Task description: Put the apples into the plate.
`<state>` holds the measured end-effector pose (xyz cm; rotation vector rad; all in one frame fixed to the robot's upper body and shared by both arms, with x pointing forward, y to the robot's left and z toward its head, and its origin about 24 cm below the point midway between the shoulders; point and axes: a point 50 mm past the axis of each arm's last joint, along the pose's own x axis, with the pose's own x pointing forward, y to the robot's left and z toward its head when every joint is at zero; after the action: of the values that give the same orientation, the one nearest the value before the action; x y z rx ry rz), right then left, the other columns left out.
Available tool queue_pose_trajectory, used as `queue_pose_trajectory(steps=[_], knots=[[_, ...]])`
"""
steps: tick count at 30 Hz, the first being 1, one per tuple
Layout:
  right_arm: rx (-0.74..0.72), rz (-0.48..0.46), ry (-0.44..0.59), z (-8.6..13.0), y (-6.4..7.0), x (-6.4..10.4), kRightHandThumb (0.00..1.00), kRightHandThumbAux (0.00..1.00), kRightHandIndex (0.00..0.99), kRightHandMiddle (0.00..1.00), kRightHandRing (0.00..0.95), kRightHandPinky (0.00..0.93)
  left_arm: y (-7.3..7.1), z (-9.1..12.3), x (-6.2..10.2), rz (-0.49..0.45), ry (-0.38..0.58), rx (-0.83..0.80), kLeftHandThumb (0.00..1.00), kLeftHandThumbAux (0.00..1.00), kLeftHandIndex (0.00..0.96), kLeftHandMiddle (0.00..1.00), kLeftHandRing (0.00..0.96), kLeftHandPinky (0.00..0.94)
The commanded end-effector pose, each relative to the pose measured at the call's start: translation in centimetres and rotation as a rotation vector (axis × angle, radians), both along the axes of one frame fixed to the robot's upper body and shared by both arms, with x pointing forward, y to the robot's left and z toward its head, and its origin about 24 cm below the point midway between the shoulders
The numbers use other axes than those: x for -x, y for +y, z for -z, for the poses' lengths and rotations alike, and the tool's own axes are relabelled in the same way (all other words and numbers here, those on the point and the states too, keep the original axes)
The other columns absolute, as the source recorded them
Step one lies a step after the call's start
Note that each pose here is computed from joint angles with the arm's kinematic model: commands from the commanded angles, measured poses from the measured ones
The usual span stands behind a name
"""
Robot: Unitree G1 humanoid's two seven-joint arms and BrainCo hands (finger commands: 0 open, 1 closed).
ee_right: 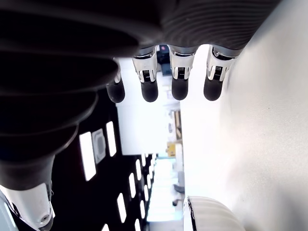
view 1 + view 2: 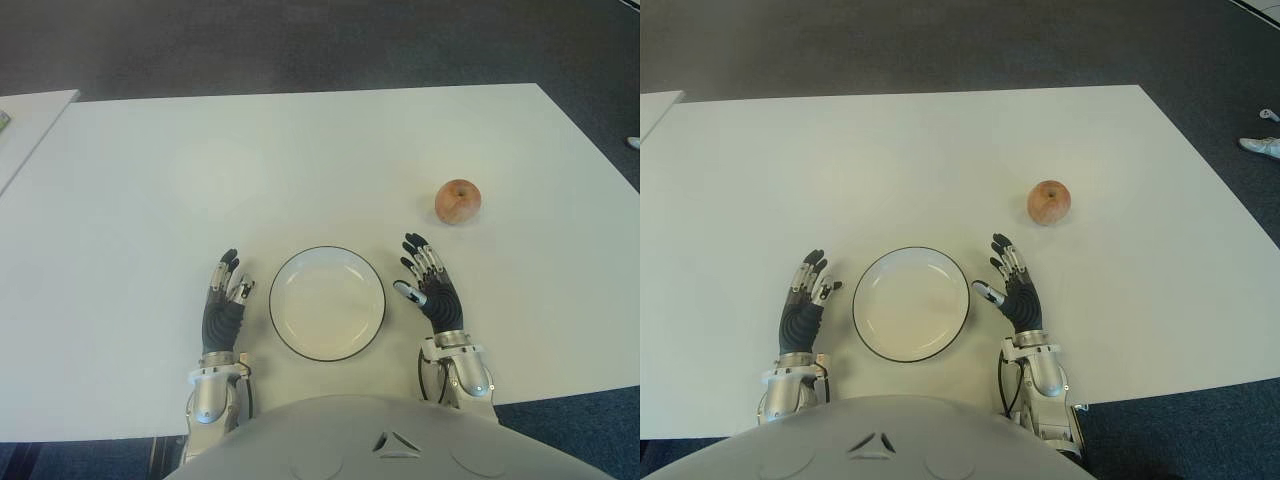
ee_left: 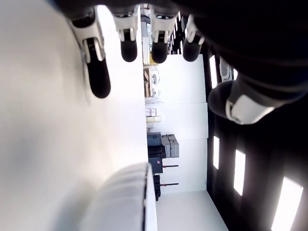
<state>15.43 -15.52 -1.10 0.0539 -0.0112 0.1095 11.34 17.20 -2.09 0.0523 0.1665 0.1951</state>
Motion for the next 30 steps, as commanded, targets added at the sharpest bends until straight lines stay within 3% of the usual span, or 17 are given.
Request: queue_pose_trajectory(steps=[1, 13, 16, 22, 26, 30], knots=[[-0.012, 0.007, 0.056, 0.8, -0.2, 0.6, 0.384, 0.655, 0.045, 0.034, 0.022, 0.050, 0.1, 1.1, 1.0, 0.005, 0.083, 0.006, 0.039, 0.485, 0.006, 0.000, 0.000, 0.000], [-0.002, 0.010, 0.049, 0.7, -0.3, 0.4, 0.379, 0.666, 0.041, 0.038, 0.037, 0.087, 0.1, 1.2, 1.0, 0.000, 0.087, 0.001, 0.036, 0.484, 0.008, 0.000, 0.000, 0.000], [0.019, 0.024, 0.025, 0.4, -0.5, -0.2, 0.381, 0.663, 0.043, 0.039, 0.036, 0.061, 0.1, 1.2, 0.9, 0.001, 0.087, 0.002, 0.036, 0.487, 0.009, 0.000, 0.000, 0.000], [0.196, 0.096, -0.171, -2.6, -2.6, -3.5, 0.416, 0.644, 0.043, 0.041, 0.027, 0.029, 0.1, 1.3, 0.7, 0.002, 0.083, 0.010, 0.038, 0.494, 0.009, 0.000, 0.000, 0.000], [0.324, 0.102, -0.296, -3.7, -3.1, -4.3, 0.436, 0.632, 0.045, 0.044, 0.029, 0.038, 0.0, 1.4, 0.6, -0.002, 0.079, 0.010, 0.039, 0.492, 0.011, 0.000, 0.000, 0.000], [0.452, 0.092, -0.461, -5.0, -2.7, -4.8, 0.440, 0.616, 0.053, 0.049, 0.033, 0.041, 0.0, 1.5, 0.5, 0.000, 0.081, 0.012, 0.036, 0.484, 0.009, 0.000, 0.000, 0.000]])
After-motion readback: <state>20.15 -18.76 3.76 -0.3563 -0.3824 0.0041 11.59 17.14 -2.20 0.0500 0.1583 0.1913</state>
